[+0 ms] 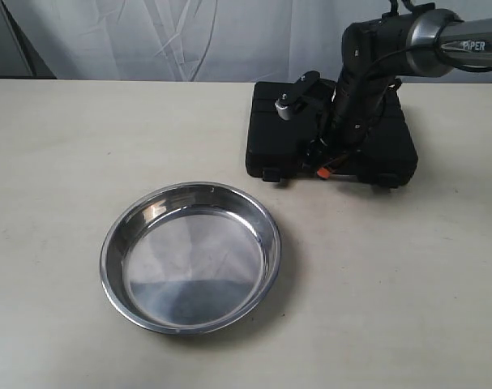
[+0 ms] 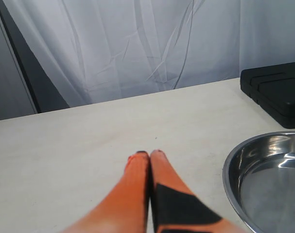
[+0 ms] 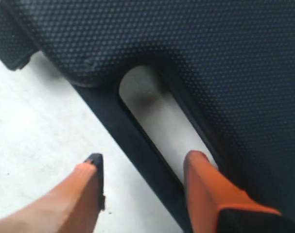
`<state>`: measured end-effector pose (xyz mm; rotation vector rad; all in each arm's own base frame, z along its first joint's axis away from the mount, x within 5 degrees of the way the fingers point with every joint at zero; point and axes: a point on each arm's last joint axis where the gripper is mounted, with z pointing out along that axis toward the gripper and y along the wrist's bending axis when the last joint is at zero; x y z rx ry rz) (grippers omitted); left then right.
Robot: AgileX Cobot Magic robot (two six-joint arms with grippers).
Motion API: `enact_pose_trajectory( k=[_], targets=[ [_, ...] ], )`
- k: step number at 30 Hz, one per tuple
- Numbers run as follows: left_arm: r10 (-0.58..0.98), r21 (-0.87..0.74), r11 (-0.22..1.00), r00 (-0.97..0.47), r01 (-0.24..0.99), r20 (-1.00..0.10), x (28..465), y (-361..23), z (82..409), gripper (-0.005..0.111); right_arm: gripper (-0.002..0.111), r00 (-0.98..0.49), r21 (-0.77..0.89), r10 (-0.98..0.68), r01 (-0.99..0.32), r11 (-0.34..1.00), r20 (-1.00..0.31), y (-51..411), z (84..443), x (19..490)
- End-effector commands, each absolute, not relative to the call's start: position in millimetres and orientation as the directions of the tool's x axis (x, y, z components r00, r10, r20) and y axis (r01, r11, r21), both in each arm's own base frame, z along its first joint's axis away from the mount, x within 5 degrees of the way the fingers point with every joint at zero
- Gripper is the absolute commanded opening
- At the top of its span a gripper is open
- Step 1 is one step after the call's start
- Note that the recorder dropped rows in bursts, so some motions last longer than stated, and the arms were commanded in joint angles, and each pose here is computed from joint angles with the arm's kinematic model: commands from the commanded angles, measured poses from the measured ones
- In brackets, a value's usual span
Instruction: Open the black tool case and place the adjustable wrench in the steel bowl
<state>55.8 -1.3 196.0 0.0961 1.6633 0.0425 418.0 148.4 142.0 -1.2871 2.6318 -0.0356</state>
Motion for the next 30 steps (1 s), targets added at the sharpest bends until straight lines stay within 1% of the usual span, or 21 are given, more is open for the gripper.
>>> enact_pose_trajectory(
  k=[1, 2, 3, 4, 11, 15, 21, 30],
  targets=[
    [0.08, 0.076, 0.996, -0.09, 0.041, -0.993, 56, -2, 197, 0.0, 0.035, -0.588, -0.118, -0.791, -0.785, 0.608, -0.166, 148, 139, 419],
    [0.08, 0.076, 0.996, -0.09, 0.041, -0.993, 56, -2, 197, 0.0, 0.018, -0.589, -0.117, -0.791, -0.784, 0.609, -0.166, 148, 140, 419],
    [0.08, 0.076, 0.996, -0.09, 0.041, -0.993, 56, -2, 197, 0.0, 0.007, -0.59, -0.115, -0.791, -0.785, 0.609, -0.164, 148, 139, 419],
    [0.08, 0.076, 0.996, -0.09, 0.041, -0.993, 56, -2, 197, 0.0, 0.0, -0.601, -0.097, -0.781, -0.779, 0.62, -0.168, 149, 139, 418],
    [0.08, 0.076, 0.996, -0.09, 0.041, -0.993, 56, -2, 197, 0.0, 0.0, -0.634, -0.02, -0.759, -0.765, 0.643, -0.146, 151, 140, 411],
    [0.08, 0.076, 0.996, -0.09, 0.041, -0.993, 56, -2, 197, 0.0, 0.0, -0.657, 0.037, -0.739, -0.75, 0.66, -0.15, 154, 149, 405],
    [0.08, 0.076, 0.996, -0.09, 0.041, -0.993, 56, -2, 197, 0.0, -0.001, -0.665, 0.057, -0.725, -0.743, 0.667, -0.18, 154, 177, 398],
    [0.08, 0.076, 0.996, -0.088, 0.041, -0.993, 56, -2, 197, 0.0, -0.001, -0.68, 0.038, -0.685, -0.716, 0.697, -0.262, 151, 230, 384]
  ],
)
